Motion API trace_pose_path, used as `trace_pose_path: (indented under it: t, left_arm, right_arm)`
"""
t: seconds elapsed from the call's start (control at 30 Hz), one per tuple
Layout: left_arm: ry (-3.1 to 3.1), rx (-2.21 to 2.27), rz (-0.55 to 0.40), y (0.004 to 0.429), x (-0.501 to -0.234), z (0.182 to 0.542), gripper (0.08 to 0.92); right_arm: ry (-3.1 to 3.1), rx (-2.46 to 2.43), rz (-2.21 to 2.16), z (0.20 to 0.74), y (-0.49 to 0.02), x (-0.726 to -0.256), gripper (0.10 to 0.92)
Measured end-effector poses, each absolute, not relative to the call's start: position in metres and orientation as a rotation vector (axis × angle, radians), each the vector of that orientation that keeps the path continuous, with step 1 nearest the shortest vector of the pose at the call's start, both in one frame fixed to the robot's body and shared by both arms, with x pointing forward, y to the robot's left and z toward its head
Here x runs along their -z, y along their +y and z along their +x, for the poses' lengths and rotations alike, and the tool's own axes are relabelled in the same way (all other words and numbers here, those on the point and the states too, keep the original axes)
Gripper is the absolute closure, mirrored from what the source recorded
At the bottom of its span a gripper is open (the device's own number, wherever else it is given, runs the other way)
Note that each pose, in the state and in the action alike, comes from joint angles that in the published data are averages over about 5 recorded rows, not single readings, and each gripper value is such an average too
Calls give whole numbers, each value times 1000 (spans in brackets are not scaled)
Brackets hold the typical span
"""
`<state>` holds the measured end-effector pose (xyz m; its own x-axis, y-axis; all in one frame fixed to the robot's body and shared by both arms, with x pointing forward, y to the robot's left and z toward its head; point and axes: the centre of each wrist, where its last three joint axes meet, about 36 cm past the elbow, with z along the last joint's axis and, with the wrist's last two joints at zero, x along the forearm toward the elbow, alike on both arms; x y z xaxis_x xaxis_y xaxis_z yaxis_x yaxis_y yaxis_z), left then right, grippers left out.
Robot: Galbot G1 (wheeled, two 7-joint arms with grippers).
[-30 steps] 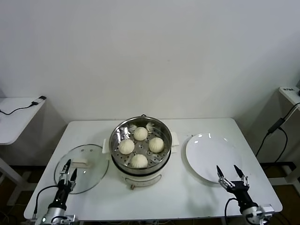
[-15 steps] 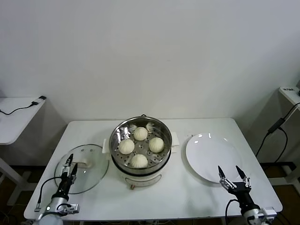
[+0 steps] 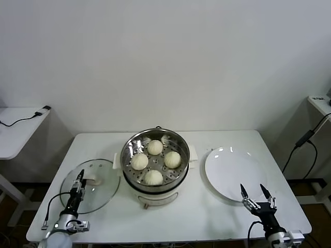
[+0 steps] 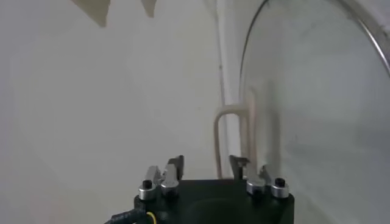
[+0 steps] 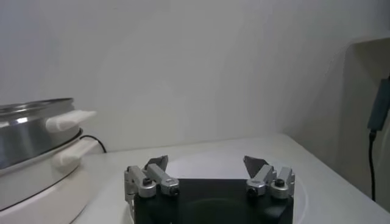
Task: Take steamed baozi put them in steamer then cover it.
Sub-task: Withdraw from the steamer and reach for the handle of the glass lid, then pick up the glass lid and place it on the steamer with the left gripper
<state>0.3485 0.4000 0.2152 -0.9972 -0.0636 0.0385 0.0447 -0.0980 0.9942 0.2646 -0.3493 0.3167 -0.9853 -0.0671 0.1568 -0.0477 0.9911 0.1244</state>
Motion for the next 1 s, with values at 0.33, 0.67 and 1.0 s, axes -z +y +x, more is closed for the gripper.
trace_pose_path:
  t: [0.33, 0.67, 1.0]
  left_arm:
    - [-2068, 2260, 29, 400, -208, 353, 803]
    - [-2093, 2201, 70, 397, -219, 349, 860]
    - [-2067, 2062, 240, 393, -297, 343, 860]
  right_arm:
    - [-2969, 184, 91, 262, -344, -315, 200]
    - [-2975, 186, 97, 261, -341, -318, 200]
    - [-2983, 151, 97, 264, -340, -323, 200]
